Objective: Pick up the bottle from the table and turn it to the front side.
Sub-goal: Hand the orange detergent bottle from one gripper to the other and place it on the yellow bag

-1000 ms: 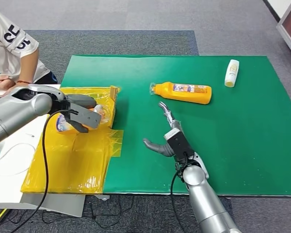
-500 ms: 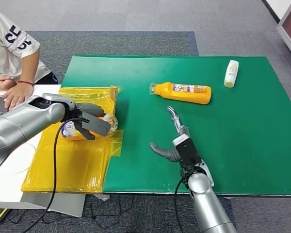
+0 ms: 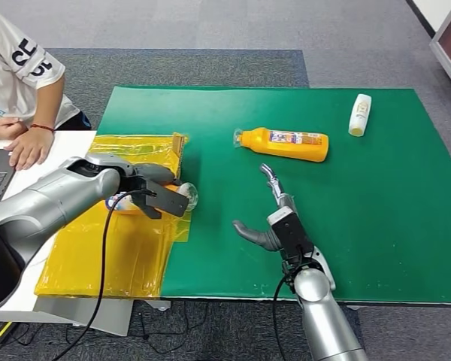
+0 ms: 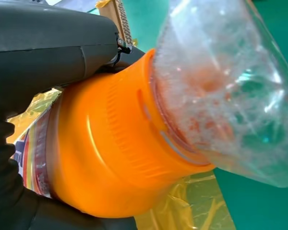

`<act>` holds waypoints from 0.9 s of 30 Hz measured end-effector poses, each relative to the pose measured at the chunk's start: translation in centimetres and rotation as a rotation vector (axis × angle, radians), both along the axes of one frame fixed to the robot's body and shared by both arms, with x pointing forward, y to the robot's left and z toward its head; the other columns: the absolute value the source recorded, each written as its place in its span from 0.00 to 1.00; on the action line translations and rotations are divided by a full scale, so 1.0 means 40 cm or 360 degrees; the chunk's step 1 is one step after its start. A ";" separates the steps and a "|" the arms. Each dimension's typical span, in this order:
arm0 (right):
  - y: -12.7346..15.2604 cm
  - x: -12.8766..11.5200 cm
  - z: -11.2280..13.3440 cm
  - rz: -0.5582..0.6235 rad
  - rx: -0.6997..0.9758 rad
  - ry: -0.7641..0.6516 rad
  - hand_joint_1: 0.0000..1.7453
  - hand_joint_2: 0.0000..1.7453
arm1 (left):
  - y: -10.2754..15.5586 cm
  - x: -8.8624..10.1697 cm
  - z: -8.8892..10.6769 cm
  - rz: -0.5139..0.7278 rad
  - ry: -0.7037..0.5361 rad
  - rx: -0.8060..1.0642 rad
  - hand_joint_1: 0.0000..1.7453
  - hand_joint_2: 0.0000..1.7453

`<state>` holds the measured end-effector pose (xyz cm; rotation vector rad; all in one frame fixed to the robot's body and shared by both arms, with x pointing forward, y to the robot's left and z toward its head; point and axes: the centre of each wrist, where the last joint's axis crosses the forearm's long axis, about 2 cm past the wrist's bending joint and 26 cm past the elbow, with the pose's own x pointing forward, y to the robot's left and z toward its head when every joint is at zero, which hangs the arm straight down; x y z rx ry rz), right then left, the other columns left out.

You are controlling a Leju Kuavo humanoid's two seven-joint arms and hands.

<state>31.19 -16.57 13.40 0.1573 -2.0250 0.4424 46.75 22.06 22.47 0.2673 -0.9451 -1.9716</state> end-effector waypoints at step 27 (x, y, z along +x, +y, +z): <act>-0.011 -0.021 -0.030 -0.0036 -0.0037 0.0048 0.00 1.00 | 0.013 -0.029 -0.077 0.0043 -0.0200 -0.0256 0.00 1.00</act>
